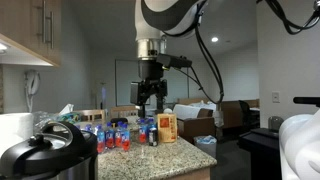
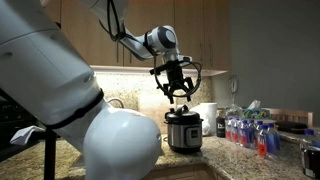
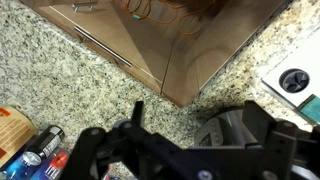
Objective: Take the lid off the rice cooker and place it on the counter top
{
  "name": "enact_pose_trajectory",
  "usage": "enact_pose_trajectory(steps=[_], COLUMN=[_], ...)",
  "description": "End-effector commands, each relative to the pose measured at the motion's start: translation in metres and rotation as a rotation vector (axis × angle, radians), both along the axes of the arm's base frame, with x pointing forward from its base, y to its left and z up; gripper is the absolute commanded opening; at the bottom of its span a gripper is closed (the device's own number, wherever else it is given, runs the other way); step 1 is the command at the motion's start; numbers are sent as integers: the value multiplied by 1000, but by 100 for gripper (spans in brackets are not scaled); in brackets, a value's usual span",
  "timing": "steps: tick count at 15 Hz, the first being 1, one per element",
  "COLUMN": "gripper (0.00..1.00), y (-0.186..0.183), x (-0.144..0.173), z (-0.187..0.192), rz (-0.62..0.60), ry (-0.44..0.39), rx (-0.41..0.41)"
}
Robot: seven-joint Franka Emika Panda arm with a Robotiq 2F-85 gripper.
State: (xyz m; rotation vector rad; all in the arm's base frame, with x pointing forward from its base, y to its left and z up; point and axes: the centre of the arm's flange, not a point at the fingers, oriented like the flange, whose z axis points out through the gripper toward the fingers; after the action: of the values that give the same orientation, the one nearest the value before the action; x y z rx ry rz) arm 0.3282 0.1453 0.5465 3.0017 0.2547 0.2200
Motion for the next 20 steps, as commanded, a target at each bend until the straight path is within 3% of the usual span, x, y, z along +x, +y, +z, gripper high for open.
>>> enact_pose_trajectory(steps=[1, 11, 17, 20], gripper=[100, 100, 100, 100], y=[0, 0, 11, 22], x=[0, 0, 49, 91], z=[0, 0, 66, 104], rz=[0, 0, 88, 231], ry=[0, 0, -75, -76], rx=[0, 0, -49, -12])
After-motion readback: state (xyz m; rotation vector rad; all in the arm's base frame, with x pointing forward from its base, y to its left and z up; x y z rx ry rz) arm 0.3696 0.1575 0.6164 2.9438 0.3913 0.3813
